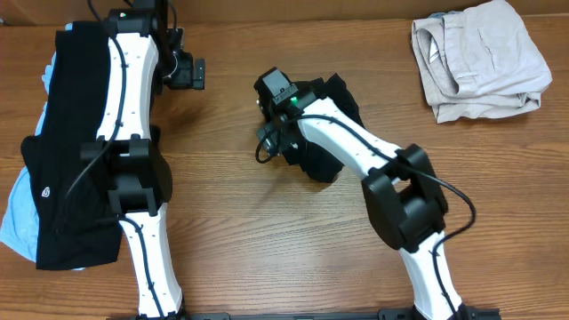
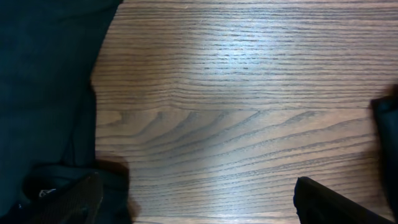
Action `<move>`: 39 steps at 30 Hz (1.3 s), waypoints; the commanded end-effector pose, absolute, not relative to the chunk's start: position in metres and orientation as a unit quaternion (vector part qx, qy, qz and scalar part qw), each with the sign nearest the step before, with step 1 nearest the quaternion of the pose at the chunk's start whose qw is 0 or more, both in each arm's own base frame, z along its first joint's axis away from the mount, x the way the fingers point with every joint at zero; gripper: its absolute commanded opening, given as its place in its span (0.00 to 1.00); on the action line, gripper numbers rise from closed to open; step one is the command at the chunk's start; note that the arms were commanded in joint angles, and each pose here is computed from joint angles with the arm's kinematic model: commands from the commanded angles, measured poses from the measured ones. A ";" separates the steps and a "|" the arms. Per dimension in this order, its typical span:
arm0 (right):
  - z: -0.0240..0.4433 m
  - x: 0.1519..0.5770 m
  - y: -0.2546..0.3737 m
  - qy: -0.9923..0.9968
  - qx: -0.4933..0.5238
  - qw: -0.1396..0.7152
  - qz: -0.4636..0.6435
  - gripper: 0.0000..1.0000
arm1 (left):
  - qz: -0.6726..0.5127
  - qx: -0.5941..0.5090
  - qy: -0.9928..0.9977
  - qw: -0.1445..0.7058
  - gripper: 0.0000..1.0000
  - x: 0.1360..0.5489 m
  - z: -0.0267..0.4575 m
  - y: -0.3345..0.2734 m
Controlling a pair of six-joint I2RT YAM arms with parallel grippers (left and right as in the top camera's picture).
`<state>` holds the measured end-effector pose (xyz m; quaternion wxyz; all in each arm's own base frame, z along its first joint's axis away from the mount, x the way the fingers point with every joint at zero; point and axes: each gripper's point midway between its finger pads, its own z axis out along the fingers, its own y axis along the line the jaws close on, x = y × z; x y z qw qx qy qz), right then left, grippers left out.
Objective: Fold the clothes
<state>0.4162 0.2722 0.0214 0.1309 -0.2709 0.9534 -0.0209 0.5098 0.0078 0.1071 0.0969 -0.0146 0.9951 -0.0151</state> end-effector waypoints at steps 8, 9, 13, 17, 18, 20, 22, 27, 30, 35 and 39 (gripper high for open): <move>0.005 0.421 0.246 0.963 -0.235 0.119 -0.062 0.72 | -0.014 -0.021 0.995 0.094 1.00 0.509 0.105 0.006; 0.005 0.425 0.241 0.964 -0.227 0.121 -0.068 0.67 | -0.014 -0.021 0.995 0.093 1.00 0.509 0.105 0.006; 0.007 0.436 0.219 0.969 -0.197 0.125 -0.083 0.50 | -0.014 -0.021 0.995 0.092 1.00 0.508 0.105 0.006; 0.008 0.445 0.201 0.975 -0.166 0.125 -0.084 0.18 | -0.014 -0.021 0.995 0.092 1.00 0.508 0.105 0.005; 0.010 0.447 0.198 0.976 -0.159 0.125 -0.083 0.11 | -0.014 -0.021 0.995 0.092 1.00 0.508 0.105 0.005; 0.018 0.451 0.191 0.977 -0.152 0.124 -0.081 0.09 | -0.014 -0.022 0.995 0.092 1.00 0.508 0.105 0.005; 0.034 0.455 0.185 0.978 -0.146 0.123 -0.083 0.05 | -0.014 -0.024 0.995 0.092 1.00 0.508 0.105 0.005; 0.130 0.482 0.155 0.976 -0.099 0.183 -0.069 0.04 | -0.014 -0.024 0.995 0.092 1.00 0.508 0.105 0.005; 0.183 0.496 0.131 0.970 -0.067 0.228 -0.061 0.04 | -0.014 -0.024 0.995 0.092 1.00 0.508 0.105 0.005; 0.254 0.509 0.079 0.955 -0.007 0.290 -0.058 0.04 | -0.014 -0.024 0.995 0.091 1.00 0.508 0.105 0.005; 0.289 0.515 0.034 0.942 0.040 0.326 -0.064 0.04 | -0.014 -0.024 0.995 0.092 1.00 0.508 0.105 0.005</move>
